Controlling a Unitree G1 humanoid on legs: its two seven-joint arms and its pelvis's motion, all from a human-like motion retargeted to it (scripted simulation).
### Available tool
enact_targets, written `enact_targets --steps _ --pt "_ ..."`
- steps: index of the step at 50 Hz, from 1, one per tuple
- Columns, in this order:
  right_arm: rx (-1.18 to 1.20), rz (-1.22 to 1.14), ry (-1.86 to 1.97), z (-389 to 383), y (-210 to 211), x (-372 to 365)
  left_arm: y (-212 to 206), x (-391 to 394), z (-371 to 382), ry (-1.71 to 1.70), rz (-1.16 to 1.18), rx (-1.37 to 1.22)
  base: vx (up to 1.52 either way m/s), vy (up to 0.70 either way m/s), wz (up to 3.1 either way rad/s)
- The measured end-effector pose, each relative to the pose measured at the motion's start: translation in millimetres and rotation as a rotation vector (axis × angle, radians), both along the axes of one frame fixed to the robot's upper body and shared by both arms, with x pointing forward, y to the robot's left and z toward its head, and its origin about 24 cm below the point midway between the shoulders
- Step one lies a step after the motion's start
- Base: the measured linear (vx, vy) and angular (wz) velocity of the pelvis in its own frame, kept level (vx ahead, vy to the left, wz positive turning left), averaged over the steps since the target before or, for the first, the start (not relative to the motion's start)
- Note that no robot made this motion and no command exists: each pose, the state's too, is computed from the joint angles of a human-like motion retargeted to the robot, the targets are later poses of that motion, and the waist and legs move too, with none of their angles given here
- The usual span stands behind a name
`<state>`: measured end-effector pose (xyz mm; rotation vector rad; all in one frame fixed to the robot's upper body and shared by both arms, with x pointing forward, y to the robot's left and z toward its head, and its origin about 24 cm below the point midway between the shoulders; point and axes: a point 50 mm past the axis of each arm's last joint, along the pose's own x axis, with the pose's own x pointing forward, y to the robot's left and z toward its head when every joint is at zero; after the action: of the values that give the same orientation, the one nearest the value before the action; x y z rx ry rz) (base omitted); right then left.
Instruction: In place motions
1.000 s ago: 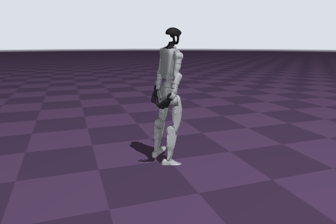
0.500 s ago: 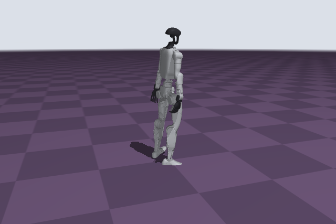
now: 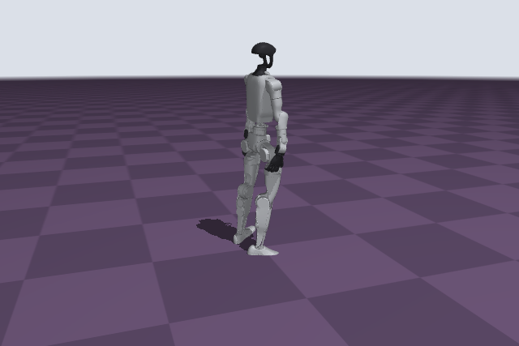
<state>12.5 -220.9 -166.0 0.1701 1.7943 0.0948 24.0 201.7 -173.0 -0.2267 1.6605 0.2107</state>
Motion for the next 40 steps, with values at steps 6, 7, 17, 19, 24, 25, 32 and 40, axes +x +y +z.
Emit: enact_targets --steps 6,7,17,19,24,25,32,40 --pt "0.101 -0.037 -0.392 22 25 142 35 153 42 -0.384 -0.083 0.160 -0.03 0.00 0.08" --pt "0.140 -0.047 -0.467 31 33 167 37 180 56 -0.461 -0.137 0.184 0.00 0.00 0.00" --pt "0.386 0.043 -1.107 170 100 340 26 348 214 -1.113 -0.177 0.302 0.01 0.00 -0.02" --pt "0.344 0.069 -1.203 198 99 359 12 364 238 -1.215 -0.065 0.206 0.00 0.00 0.00" --pt "0.202 0.067 -1.381 253 84 389 -9 385 282 -1.339 0.004 0.070 0.00 0.00 0.00" --pt "0.178 0.057 -1.414 262 80 393 -10 388 289 -1.351 -0.001 0.062 0.00 0.00 0.00" --pt "0.080 0.020 -1.483 288 63 402 -3 390 303 -1.312 -0.017 0.110 0.00 0.00 0.00" --pt "0.045 0.100 -1.459 279 61 399 -2 387 295 -1.309 -0.069 0.120 0.00 0.00 0.00"
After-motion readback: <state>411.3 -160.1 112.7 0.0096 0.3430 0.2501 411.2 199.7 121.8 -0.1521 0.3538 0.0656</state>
